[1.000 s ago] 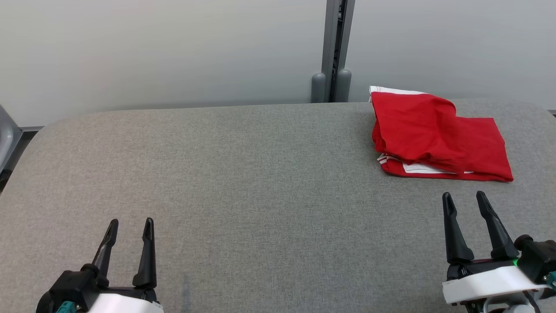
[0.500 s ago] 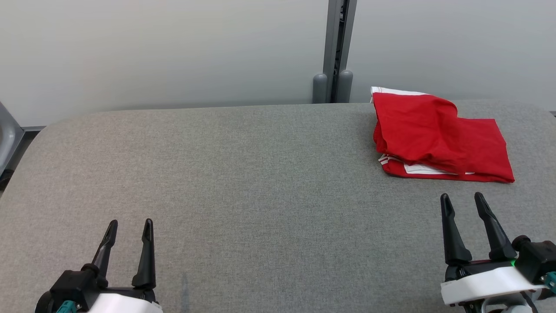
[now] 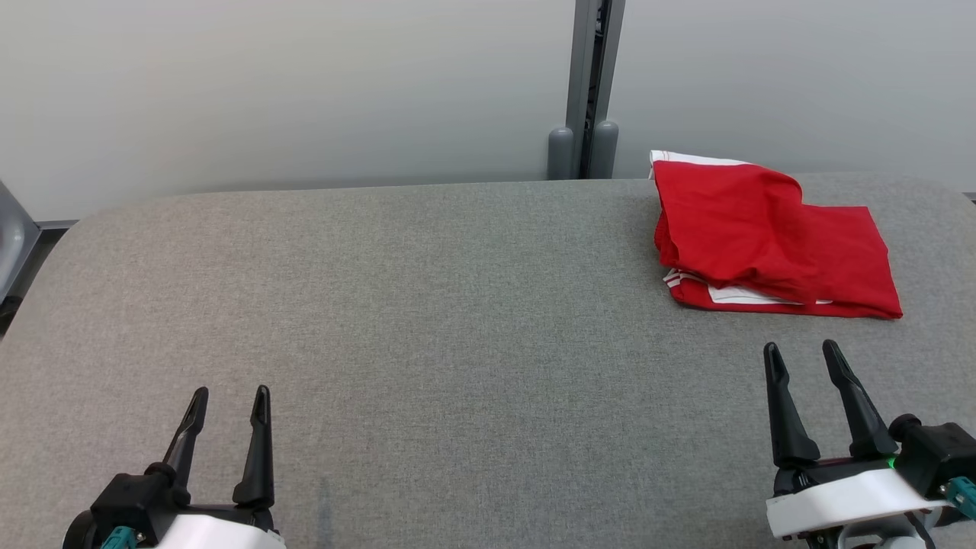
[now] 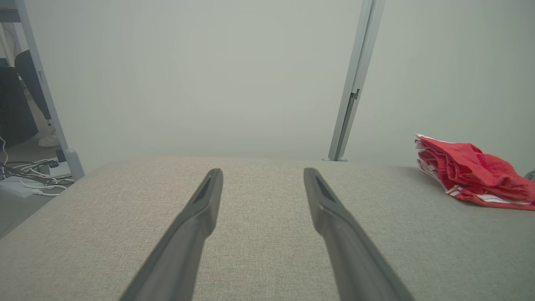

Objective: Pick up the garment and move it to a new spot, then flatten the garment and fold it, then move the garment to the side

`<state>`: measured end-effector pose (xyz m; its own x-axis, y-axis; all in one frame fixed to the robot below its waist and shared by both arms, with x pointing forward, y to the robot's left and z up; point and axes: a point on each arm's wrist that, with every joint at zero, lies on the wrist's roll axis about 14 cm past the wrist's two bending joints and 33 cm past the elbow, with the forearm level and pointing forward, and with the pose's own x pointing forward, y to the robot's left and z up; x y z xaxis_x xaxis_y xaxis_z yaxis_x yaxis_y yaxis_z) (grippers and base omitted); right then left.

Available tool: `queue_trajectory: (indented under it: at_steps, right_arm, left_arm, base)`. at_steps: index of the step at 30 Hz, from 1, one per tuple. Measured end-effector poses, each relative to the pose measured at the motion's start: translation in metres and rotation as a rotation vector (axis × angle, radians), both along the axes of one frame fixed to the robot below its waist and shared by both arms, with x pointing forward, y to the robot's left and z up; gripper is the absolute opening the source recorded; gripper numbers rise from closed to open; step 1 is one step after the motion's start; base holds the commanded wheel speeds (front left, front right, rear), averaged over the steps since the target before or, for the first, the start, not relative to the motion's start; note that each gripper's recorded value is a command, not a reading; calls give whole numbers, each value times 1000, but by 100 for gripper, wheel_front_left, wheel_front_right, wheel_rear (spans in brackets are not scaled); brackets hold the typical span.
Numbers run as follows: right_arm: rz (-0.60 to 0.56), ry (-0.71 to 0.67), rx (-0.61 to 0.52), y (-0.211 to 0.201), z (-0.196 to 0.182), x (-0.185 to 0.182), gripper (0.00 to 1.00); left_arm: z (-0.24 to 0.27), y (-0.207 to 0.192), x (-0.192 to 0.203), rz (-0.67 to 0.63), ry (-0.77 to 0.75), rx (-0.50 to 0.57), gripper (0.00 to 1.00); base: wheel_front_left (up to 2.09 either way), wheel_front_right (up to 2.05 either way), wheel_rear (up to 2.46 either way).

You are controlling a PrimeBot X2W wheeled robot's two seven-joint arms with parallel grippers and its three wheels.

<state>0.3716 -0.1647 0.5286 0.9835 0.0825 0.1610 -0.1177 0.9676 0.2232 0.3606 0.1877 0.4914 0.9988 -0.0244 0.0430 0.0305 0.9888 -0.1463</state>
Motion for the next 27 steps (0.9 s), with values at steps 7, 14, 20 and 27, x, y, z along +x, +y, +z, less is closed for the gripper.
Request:
queue_trajectory:
  at_steps: [7, 14, 20, 27]
  right_arm:
    - [-2, 5, 0, -1, -2, 0, 100]
    - [-5, 6, 0, -2, -2, 0, 0]
    - [-4, 90, 11, 1, -29, -10, 0]
    - [-10, 131, 131, 1, -36, -9, 0]
  left_arm:
    - [-1, -2, 2, -7, 2, -1, 100]
    - [0, -4, 4, -13, 1, -2, 0]
    - [-31, -6, -11, -7, 103, -18, 0]
    - [-38, 5, -12, 44, 146, -141, 0]
  base:
    - [0, 0, 0]
    - [0, 0, 0]
    - [0, 0, 0]
    - [0, 0, 0]
